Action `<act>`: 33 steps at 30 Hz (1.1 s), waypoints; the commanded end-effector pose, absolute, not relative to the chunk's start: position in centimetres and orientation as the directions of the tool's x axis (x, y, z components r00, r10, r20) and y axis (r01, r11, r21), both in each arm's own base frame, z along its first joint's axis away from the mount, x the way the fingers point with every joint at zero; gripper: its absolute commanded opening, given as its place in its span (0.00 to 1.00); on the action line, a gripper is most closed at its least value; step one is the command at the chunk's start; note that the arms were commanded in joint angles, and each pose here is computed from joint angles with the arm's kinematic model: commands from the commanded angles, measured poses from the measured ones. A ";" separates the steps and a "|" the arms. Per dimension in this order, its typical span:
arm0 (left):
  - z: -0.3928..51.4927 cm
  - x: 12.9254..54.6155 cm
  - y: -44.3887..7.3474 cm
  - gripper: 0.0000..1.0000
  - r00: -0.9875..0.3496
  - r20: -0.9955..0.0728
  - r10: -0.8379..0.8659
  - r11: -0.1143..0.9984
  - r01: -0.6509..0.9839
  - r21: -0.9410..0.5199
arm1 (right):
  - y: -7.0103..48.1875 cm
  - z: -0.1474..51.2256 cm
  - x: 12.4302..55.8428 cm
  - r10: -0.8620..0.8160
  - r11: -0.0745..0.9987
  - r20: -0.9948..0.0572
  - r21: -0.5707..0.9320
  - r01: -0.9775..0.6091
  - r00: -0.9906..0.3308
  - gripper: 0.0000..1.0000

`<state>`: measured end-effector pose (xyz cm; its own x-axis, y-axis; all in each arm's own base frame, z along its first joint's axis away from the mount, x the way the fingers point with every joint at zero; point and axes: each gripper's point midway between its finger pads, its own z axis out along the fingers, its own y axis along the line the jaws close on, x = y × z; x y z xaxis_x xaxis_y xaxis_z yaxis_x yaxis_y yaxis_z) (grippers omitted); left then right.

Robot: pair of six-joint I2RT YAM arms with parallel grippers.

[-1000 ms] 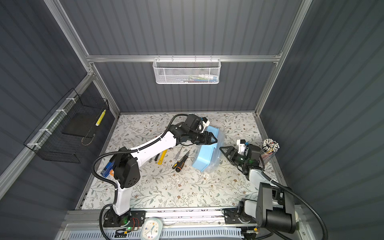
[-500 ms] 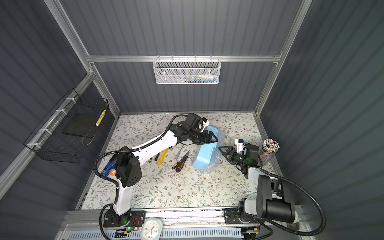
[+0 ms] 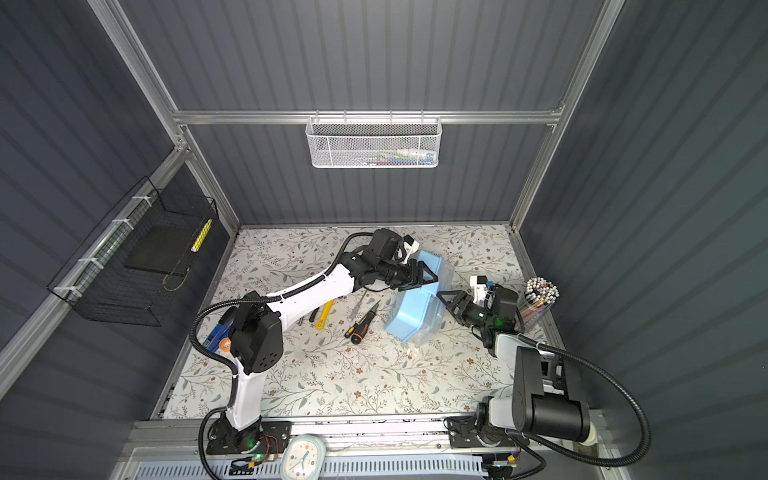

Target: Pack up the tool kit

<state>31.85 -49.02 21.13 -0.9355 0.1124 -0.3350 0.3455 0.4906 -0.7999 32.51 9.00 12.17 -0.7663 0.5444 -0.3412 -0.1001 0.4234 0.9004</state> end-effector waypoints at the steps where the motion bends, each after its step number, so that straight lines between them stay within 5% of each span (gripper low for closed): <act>1: 21.9 30.3 -49.7 0.62 -0.940 -0.315 0.131 0.420 0.341 -0.841 | 9.5 11.5 32.3 0.532 0.423 -0.322 0.903 -0.083 -0.783 0.68; 19: 24.7 29.9 -49.9 0.49 -0.936 -0.341 0.087 0.307 0.351 -0.885 | 9.2 10.7 32.2 0.535 0.447 -0.314 0.893 -0.053 -0.784 0.65; 29: 24.5 29.9 -49.7 0.51 -0.934 -0.346 0.086 0.322 0.354 -0.878 | 8.9 11.1 32.1 0.529 0.481 -0.332 0.876 -0.046 -0.781 0.67; 33: 24.7 30.4 -49.1 0.60 -0.928 -0.364 0.081 0.358 0.368 -0.858 | 8.8 11.6 32.1 0.527 0.491 -0.344 0.869 -0.051 -0.777 0.70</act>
<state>31.28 -49.57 21.93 -0.9427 0.0660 -0.3272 0.3268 0.3817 -0.8646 32.45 8.78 12.29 -0.7628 0.5378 -0.3589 -0.0850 0.4669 0.8802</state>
